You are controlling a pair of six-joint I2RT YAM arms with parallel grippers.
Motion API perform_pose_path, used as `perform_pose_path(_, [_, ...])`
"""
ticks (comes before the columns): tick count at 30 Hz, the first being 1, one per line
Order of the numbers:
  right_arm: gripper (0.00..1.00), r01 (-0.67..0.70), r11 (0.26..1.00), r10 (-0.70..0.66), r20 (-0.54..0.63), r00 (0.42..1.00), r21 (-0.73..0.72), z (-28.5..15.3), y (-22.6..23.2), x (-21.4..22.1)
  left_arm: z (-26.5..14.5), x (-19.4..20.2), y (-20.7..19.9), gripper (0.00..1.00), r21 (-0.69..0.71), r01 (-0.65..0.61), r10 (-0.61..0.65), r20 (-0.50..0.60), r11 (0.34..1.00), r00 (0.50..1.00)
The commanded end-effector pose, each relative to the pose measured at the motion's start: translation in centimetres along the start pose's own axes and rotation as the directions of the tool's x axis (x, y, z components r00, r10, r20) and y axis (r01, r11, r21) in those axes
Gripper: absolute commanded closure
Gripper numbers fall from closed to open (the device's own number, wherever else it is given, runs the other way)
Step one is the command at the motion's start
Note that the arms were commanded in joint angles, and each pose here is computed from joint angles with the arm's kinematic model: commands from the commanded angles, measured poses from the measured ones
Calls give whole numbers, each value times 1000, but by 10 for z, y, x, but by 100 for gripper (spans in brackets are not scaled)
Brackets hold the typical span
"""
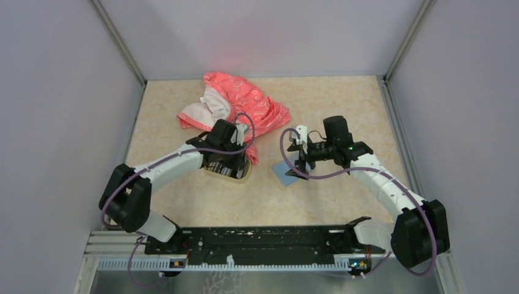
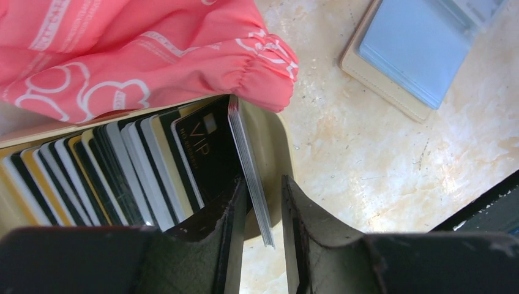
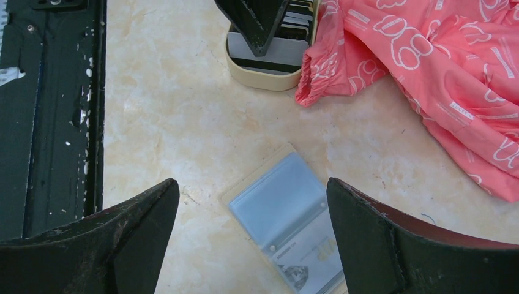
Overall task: Put the credit cards into the card holder
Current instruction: Pick up the credit card from the storage box.
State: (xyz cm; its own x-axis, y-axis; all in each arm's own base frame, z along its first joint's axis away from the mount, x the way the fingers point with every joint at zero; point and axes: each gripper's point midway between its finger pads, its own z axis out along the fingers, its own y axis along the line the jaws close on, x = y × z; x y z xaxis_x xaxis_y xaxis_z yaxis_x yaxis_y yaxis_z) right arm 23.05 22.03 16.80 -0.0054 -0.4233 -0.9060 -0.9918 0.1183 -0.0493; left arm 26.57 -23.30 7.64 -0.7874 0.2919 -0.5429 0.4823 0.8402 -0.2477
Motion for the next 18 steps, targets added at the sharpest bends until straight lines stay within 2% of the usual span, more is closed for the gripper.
perform_pose_path(1, [10,51,999,-51,44,998,0,-5,-2,-14,10,3,-9,66,64,12,-11,-12,998,1000])
perform_pose_path(9, [10,50,999,-50,47,998,-2,-5,-1,-14,17,8,2,58,36,35,-34,-32,999,999])
perform_pose_path(13, [10,51,999,-51,48,998,-1,-5,-1,-15,18,7,8,65,55,74,-73,-27,996,997])
perform_pose_path(18, [10,50,999,-50,49,998,-1,-5,-1,-15,16,7,8,68,130,121,-119,-21,984,993])
